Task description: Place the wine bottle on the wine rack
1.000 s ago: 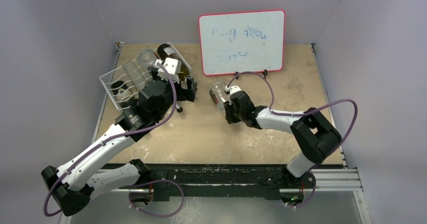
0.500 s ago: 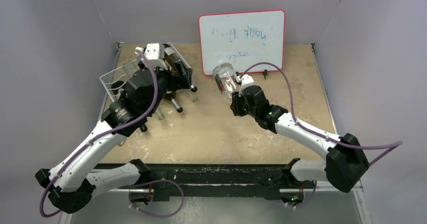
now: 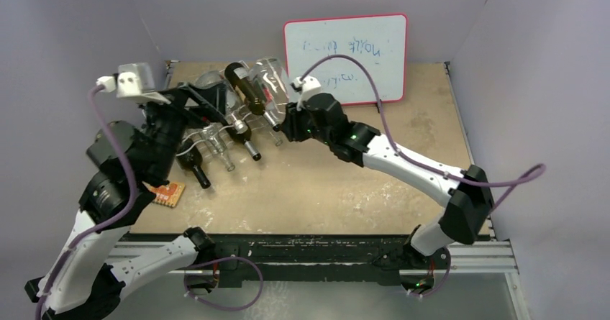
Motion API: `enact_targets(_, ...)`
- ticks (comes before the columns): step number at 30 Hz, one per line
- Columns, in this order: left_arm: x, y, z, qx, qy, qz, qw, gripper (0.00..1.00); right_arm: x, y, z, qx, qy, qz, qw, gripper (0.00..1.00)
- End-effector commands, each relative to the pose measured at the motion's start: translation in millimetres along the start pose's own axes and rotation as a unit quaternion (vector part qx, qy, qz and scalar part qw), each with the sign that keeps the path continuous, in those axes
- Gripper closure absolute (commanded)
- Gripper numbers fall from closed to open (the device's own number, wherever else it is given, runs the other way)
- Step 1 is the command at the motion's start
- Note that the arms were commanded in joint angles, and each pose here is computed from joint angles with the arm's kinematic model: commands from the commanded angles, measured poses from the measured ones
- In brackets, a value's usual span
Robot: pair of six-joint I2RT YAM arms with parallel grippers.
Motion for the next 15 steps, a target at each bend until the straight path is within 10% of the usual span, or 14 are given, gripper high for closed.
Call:
enact_targets(1, 8, -26, -42, -0.062, -0.001, -0.008, 0.998, 0.06, 72, -10, -96, -0.182, 0.037, -0.097, 0.978, 1.0)
enact_targets(15, 31, -72, -76, -0.107, -0.009, -0.023, 0.994, 0.06, 209, 77, -98, -0.176, 0.049, -0.2, 0.963, 1.0)
Point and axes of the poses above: each gripper's point midway between its finger pads, its own y axis out along the fingers, its own x axis along the line the jaws close on, z = x × y, the point moved 9 cm from there along -y, back along the fingers, and after that the axes turned 3 degrees about -y, right-handed, at the moved point
